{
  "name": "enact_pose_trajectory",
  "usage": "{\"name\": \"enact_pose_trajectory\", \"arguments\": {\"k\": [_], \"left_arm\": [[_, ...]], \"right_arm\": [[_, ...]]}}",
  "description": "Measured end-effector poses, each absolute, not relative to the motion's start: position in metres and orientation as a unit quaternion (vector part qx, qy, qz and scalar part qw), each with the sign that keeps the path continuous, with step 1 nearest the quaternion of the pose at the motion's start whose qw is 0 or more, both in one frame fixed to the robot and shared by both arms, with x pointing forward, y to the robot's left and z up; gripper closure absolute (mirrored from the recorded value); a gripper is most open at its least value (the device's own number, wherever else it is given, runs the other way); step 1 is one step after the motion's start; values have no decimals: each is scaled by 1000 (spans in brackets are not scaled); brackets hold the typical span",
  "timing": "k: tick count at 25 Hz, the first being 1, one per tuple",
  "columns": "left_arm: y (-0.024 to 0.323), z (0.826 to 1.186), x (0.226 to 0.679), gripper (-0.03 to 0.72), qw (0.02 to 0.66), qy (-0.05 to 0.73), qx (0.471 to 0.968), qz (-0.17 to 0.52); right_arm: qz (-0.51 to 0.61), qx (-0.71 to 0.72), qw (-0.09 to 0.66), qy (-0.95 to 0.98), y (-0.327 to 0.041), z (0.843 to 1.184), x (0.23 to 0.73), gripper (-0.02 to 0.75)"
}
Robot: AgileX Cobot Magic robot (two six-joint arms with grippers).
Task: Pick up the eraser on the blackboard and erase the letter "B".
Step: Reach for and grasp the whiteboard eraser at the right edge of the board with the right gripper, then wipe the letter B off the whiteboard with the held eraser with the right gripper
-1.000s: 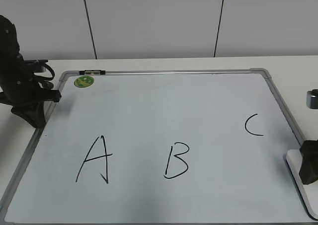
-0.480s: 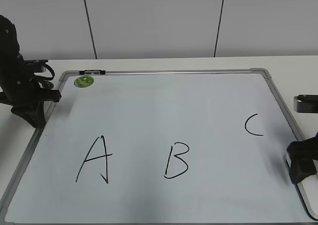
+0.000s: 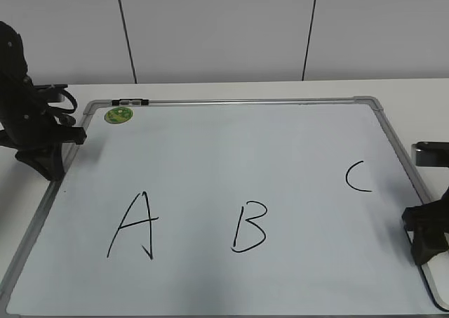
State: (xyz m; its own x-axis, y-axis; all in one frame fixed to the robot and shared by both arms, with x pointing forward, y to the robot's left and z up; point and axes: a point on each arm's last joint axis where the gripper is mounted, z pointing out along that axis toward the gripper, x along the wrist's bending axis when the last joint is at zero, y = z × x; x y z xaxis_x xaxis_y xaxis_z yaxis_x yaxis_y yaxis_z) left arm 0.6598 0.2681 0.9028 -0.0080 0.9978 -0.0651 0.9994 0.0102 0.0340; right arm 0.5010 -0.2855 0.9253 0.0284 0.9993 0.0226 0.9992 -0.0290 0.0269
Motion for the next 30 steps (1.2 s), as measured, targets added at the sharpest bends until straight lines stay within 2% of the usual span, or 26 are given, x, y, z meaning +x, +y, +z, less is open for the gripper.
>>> {"name": "enact_pose_trajectory", "arguments": {"k": [3,14,20,30], "left_arm": [[268,903,660,662,35,710,703,-11],[268,903,660,657,36,711,702,-13],[267,903,660,657,37,711,702,-14],[267,903,660,655,38,712,701,-15]], "right_arm": [[17,716,2,697,-286,925,501,214],[20,724,-7,689,-284,926,502,218],[19,725,-33,687,-276,948,514,219],[22,638,-38,769,-194,977,556,220]]}}
